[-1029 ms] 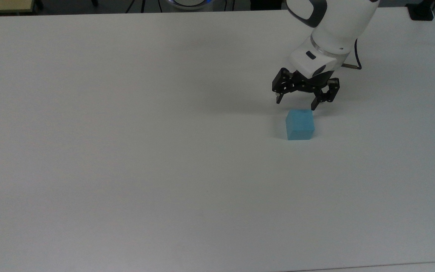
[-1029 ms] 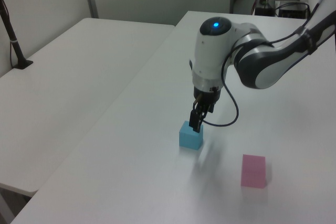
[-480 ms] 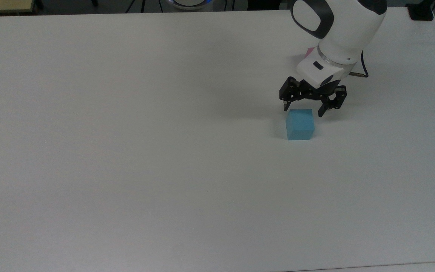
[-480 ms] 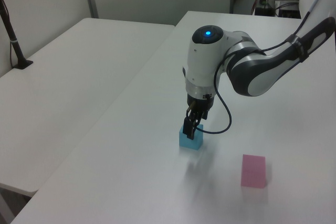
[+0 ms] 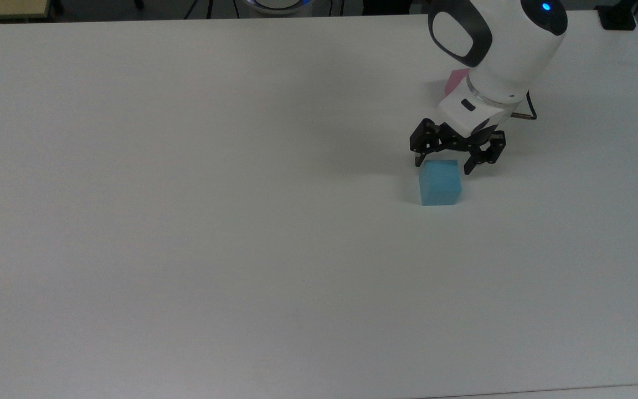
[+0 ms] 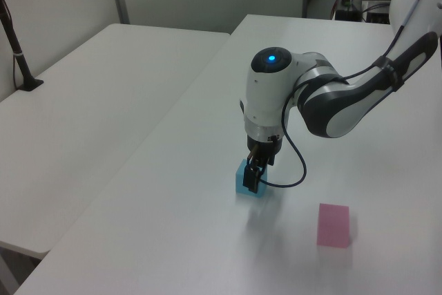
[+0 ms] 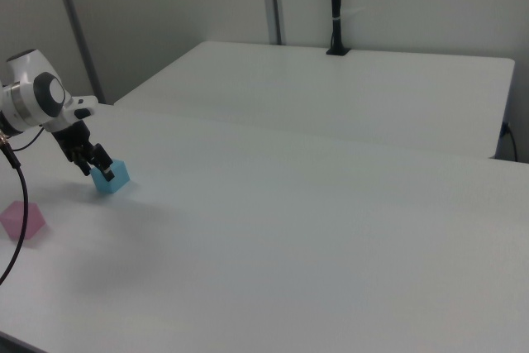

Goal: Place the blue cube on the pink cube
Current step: 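Lower the gripper around the light-blue cube and close on it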

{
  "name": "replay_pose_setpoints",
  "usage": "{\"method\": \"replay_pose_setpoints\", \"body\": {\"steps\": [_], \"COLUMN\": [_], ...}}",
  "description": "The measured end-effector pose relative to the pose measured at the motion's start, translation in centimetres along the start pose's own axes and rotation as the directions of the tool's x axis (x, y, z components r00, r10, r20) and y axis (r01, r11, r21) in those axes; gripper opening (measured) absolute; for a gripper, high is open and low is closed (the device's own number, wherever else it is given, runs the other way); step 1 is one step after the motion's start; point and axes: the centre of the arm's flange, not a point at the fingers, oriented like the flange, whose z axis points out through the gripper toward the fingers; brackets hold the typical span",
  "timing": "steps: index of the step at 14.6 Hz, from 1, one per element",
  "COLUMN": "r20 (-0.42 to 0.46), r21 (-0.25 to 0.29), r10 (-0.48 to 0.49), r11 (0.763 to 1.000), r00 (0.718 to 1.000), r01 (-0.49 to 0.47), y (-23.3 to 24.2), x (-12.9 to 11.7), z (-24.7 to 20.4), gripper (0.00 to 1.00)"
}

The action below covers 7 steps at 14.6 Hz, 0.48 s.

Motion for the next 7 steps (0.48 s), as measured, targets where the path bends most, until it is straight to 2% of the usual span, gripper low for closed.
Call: {"method": "replay_pose_setpoints", "body": {"steps": [4, 7], "r20": [-0.001, -0.005], "r21": [0.000, 0.002], "r10": [0.004, 0.013], "r11": [1.000, 1.000], "r00": [1.000, 1.000], "r01": [-0.004, -0.013], "y": [0.18, 0.46], "x": [0.19, 0.53], "z": [-0.01, -0.17], "gripper": [0.96, 0.58]}}
